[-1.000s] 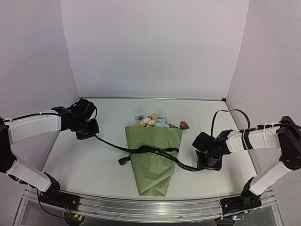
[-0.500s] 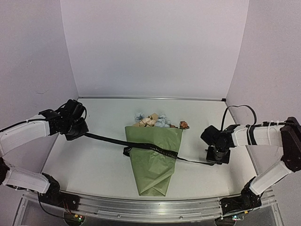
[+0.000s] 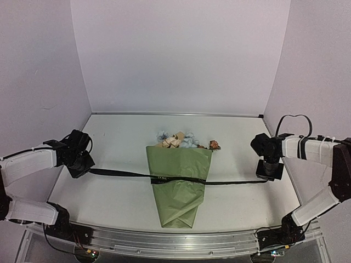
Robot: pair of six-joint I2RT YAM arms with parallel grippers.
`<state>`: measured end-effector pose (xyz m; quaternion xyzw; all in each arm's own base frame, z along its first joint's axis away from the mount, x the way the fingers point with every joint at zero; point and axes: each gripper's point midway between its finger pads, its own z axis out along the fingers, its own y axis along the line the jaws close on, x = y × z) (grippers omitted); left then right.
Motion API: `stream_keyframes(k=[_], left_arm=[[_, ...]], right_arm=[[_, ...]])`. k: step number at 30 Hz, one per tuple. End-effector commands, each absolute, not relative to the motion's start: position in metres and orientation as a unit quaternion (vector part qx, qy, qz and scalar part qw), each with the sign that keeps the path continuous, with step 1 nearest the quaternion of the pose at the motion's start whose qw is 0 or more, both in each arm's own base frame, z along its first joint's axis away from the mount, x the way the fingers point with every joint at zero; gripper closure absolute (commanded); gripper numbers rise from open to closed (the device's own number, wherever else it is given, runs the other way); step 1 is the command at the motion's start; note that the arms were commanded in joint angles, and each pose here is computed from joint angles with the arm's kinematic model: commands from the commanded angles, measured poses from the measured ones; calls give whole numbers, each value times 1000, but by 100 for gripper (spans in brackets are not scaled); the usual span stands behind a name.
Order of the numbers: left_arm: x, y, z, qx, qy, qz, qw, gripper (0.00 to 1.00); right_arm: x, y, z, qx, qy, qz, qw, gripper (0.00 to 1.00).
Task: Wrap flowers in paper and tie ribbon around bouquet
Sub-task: Adjust the ribbon on the folded bouquet.
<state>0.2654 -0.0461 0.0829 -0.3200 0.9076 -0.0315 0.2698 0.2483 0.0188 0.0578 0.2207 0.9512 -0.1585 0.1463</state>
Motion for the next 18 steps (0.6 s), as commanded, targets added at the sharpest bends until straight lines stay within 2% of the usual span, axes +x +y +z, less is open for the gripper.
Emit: stream_keyframes(k=[1,5,8,10,13,14,15,17,18], left_arm=[[267,-51,58,-347,904,-73,239,100],[271,-58,41,-356,903,-101,219,100],[273,-62,32,-373,898,-112,206,100],[276,-63,31,-388,891,-120,203,94],[280,-64,36,-402,883,-131,205,76],[282,-64,39,-406,880,-132,207,61],[284,-63,44,-409,878,-133,211,53],[286,-62,54,-415,873,-135,217,32],[288,-64,59,-417,871,-142,219,26]], right_arm=[[259,24,64,208,956,-155,138,100],[261,36,56,209,962,-127,123,99],[259,41,54,212,964,-112,118,88],[259,43,56,213,964,-104,121,79],[259,47,65,214,964,-84,132,58],[260,48,68,216,964,-78,137,51],[259,48,71,218,963,-74,141,43],[258,51,79,223,962,-56,149,35],[258,54,83,227,961,-40,153,30]])
